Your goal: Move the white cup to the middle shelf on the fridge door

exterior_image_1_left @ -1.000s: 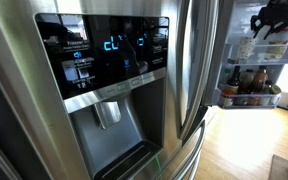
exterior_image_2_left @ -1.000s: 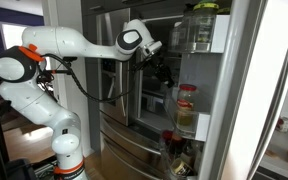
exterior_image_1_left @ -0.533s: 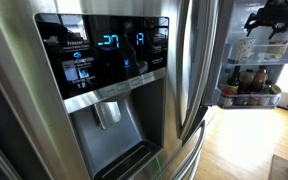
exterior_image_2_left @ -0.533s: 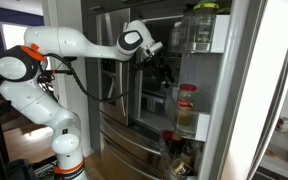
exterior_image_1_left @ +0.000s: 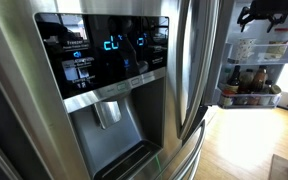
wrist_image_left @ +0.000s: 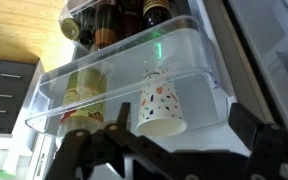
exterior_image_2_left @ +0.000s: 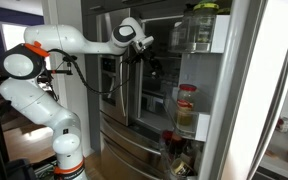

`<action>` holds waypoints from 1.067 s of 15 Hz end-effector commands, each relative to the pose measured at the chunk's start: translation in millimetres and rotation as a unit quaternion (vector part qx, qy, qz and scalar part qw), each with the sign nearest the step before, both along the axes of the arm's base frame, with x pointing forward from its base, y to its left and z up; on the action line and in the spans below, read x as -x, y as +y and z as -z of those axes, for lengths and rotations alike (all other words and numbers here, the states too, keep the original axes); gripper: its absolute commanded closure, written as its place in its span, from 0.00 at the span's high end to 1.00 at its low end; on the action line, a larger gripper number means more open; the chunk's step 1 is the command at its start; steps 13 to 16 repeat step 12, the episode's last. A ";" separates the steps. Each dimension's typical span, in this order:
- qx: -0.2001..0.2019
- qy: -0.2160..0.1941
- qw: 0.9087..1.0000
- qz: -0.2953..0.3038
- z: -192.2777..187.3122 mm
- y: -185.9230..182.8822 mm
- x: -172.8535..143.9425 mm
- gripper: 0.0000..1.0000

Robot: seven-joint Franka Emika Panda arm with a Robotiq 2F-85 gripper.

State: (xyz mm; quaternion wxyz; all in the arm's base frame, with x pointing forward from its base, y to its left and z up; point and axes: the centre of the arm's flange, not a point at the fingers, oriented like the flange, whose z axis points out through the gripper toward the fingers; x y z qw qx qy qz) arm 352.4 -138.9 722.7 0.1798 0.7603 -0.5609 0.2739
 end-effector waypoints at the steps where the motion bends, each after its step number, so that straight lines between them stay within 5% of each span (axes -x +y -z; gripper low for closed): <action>1: 0.022 0.033 0.999 -0.001 -13.4 49.8 -23.0 1.00; 7: 0.084 0.101 0.991 -0.002 -25.5 99.6 -35.0 1.00; 16: 0.068 0.081 0.994 -0.019 -19.2 97.7 -28.1 1.00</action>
